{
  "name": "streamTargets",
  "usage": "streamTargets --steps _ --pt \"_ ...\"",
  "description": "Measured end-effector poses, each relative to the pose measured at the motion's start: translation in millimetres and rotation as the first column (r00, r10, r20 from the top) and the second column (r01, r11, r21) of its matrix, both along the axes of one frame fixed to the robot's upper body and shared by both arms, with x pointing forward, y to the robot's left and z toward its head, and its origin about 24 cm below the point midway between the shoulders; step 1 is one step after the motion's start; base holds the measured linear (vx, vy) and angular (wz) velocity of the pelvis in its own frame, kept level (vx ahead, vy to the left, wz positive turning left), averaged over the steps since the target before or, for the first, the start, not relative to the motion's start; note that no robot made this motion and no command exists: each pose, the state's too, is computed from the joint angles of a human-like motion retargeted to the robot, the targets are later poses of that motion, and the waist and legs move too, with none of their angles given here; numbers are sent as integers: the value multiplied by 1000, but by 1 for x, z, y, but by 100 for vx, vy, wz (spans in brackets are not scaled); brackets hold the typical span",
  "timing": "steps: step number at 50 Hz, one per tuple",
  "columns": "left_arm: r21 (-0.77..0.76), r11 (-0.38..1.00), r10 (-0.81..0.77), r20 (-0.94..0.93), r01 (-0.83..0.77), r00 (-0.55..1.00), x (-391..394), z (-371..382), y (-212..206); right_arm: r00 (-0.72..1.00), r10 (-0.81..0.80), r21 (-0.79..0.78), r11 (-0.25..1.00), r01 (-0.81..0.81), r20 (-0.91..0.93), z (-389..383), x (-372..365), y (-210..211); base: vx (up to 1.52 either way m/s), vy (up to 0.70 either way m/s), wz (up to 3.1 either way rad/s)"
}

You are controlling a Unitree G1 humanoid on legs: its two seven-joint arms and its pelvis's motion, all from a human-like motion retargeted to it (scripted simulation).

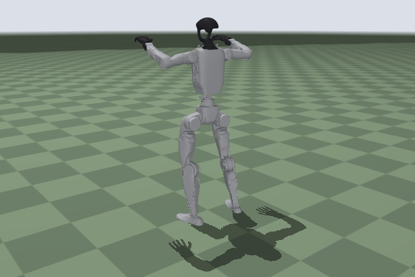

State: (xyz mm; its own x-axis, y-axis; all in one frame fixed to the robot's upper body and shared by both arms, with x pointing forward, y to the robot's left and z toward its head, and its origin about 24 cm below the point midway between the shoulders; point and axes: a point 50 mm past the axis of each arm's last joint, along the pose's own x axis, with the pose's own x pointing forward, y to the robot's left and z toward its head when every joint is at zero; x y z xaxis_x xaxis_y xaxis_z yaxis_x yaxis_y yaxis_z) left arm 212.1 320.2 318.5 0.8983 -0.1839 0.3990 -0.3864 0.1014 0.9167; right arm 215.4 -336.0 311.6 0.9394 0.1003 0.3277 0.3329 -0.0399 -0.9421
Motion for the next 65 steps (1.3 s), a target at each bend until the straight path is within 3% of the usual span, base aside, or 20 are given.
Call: streamTargets --steps 65 --pt "25 999 -48 25 47 999 -2 1 -9 998 56 15 998 -56 -4 -6 11 10 0 0 0"
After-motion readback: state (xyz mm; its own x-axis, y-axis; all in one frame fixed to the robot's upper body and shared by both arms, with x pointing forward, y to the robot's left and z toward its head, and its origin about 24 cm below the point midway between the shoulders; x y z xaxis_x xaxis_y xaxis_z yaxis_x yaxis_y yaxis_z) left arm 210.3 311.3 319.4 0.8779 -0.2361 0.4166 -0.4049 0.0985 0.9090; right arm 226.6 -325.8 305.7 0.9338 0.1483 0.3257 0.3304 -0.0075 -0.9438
